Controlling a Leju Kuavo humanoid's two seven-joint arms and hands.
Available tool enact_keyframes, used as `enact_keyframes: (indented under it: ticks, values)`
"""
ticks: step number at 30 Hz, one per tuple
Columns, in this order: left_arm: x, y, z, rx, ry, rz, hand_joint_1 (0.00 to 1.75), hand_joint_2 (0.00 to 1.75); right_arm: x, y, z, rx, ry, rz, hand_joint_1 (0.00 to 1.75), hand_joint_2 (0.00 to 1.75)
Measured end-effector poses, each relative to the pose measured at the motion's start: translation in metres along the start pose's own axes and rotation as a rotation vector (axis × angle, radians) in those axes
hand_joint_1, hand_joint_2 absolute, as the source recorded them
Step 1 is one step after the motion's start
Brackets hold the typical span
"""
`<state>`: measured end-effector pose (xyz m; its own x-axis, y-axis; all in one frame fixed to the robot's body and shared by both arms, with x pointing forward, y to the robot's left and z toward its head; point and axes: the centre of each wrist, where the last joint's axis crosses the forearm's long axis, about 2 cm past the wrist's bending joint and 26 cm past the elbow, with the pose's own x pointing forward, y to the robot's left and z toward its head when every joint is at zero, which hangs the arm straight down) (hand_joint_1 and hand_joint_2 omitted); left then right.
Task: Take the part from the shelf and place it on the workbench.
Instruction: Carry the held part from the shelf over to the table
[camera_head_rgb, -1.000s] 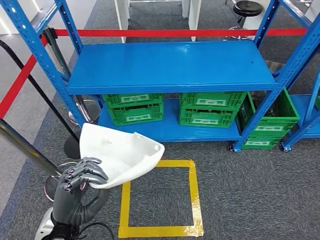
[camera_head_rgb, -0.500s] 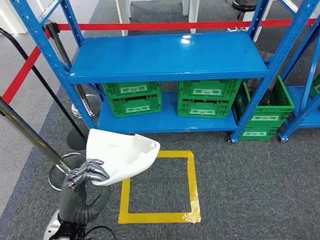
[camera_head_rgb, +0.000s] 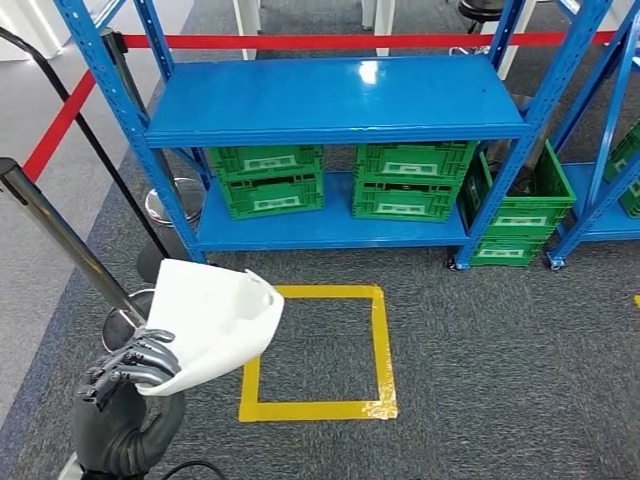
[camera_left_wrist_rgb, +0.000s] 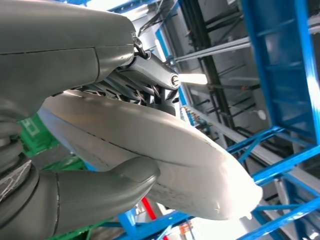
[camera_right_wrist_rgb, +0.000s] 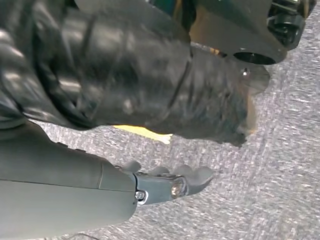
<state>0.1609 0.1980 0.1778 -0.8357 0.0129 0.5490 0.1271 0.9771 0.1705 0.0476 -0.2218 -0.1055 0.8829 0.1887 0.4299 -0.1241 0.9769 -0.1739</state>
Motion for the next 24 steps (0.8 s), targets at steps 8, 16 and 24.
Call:
enact_keyframes:
  ticks: [8, 16, 24]
  values:
    - [0.01, 0.0, -0.003, 0.019, -0.016, 0.075, 1.75, 1.75, 0.003, 0.0, -0.001, -0.003, -0.005, 0.006, 0.0, 0.0]
    - [0.021, 0.002, -0.005, 0.009, -0.042, 0.117, 1.75, 1.75, 0.009, 0.003, -0.002, 0.002, -0.013, 0.008, 0.0, 0.0]
    - [0.023, 0.004, -0.006, -0.004, -0.05, 0.128, 1.75, 1.75, 0.01, 0.005, -0.001, 0.007, -0.018, 0.01, 0.0, 0.0]
